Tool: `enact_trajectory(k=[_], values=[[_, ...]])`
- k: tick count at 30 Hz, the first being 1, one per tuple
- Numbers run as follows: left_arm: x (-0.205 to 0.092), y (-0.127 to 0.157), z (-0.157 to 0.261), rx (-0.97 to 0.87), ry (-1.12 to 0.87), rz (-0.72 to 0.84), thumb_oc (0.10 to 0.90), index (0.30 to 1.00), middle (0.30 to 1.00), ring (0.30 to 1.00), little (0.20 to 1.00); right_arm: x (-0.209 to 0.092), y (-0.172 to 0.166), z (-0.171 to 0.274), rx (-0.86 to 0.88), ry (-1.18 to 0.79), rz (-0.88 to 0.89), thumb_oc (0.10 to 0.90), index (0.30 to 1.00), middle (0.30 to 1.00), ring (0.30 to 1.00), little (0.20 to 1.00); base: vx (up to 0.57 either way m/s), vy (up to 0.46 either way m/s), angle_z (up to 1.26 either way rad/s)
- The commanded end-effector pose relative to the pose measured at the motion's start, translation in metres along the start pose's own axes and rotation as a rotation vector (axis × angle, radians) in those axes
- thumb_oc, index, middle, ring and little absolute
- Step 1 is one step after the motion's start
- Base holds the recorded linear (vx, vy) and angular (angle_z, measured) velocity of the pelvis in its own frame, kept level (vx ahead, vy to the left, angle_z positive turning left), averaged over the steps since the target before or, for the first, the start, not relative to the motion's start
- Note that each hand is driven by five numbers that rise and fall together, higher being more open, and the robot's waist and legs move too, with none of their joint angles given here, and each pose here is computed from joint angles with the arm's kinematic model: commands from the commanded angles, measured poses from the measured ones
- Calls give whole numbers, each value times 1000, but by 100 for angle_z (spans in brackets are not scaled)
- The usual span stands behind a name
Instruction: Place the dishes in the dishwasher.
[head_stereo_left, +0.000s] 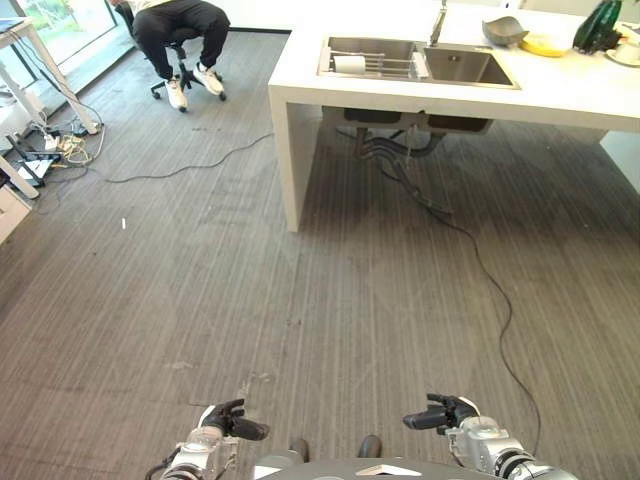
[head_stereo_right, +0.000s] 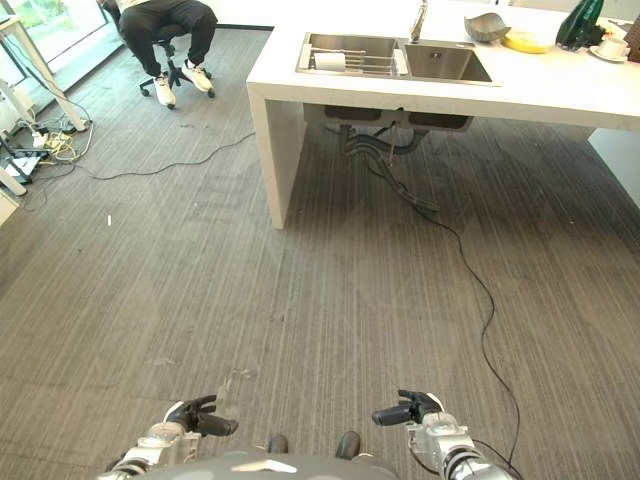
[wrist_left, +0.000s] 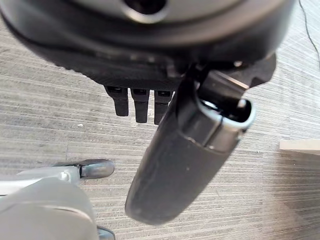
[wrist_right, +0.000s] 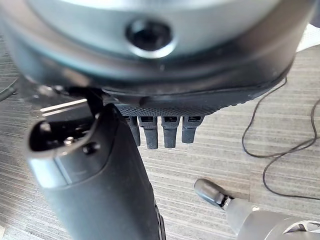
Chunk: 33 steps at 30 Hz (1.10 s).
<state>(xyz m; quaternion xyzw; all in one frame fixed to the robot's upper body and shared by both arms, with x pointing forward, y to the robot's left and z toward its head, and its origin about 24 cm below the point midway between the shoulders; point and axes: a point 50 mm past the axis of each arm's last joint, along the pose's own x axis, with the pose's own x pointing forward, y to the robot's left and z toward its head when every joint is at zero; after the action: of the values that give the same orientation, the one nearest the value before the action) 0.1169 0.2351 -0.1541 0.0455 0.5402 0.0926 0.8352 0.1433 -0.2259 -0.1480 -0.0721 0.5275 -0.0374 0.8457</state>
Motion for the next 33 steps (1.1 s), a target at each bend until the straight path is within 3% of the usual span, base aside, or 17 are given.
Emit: enact_trajectory(k=[1, 17, 22, 33], values=[[3, -16, 7, -12, 10, -60, 800, 900, 900, 900, 900, 2, -9, 27, -15, -70, -16, 800, 900, 900, 900, 900, 30, 16, -7], [2, -21, 5, 105, 10, -80, 800, 900, 900, 900, 900, 2, -5, 20, -25, -43, -2, 800, 900, 900, 900, 900, 12, 31, 0], [4, -17, 31, 165, -65, -71, 800, 900, 900, 900, 900, 2, -5, 38, 17, -107, -3, 800, 900, 900, 900, 900, -109, 53, 13], [3, -18, 16, 173, -25, -73, 800, 900, 900, 900, 900, 1, -12, 24, 2, -61, -16, 800, 900, 900, 900, 900, 23, -40, -3]])
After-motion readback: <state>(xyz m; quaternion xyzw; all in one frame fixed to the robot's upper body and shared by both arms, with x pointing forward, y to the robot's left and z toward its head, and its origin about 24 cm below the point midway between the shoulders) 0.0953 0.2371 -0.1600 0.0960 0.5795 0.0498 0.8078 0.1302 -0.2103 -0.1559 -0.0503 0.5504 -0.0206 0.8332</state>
